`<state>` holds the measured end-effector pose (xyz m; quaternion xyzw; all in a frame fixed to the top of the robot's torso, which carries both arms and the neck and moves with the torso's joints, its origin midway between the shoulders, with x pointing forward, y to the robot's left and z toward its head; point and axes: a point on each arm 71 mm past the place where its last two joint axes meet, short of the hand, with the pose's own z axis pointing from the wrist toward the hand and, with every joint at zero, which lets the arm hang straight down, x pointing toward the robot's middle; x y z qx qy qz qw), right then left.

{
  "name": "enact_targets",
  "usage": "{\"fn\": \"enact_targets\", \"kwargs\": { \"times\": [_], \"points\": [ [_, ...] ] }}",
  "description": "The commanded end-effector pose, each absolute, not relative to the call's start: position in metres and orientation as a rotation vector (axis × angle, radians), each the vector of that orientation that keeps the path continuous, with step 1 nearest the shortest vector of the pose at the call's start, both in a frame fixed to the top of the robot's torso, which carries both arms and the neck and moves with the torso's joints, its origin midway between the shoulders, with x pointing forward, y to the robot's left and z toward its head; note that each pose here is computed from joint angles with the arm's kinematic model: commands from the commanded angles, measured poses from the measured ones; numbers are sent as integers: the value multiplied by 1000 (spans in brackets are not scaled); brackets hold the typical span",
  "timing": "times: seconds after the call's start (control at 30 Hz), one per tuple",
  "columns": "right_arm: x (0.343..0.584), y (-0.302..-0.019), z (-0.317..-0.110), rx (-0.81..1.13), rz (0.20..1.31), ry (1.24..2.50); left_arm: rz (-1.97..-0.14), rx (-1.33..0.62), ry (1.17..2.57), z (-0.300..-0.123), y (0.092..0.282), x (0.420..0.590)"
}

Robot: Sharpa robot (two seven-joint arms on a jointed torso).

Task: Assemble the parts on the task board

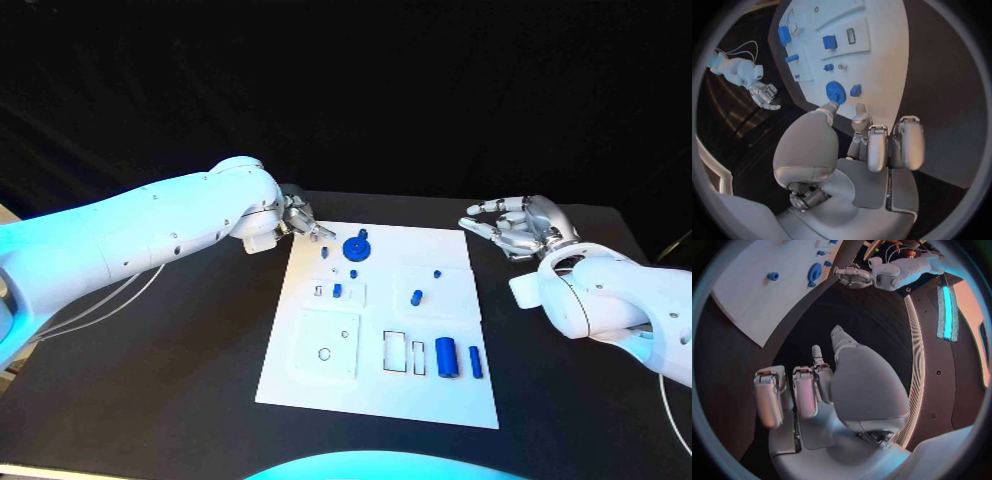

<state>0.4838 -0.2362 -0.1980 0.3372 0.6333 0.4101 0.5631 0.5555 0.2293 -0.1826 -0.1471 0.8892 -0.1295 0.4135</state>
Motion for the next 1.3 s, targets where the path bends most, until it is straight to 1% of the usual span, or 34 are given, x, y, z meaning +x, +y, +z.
{"fn": "enact_targets", "kwargs": {
  "times": [0.03,0.4,1.3],
  "points": [
    [483,-234,-198,780,984,1496,-309,-303,2285,-186,226,557],
    [483,-233,-198,778,986,1497,-276,-299,2322,-196,225,562],
    [484,-229,-198,774,993,1501,-323,-310,2354,-201,217,563]
  ]
}}
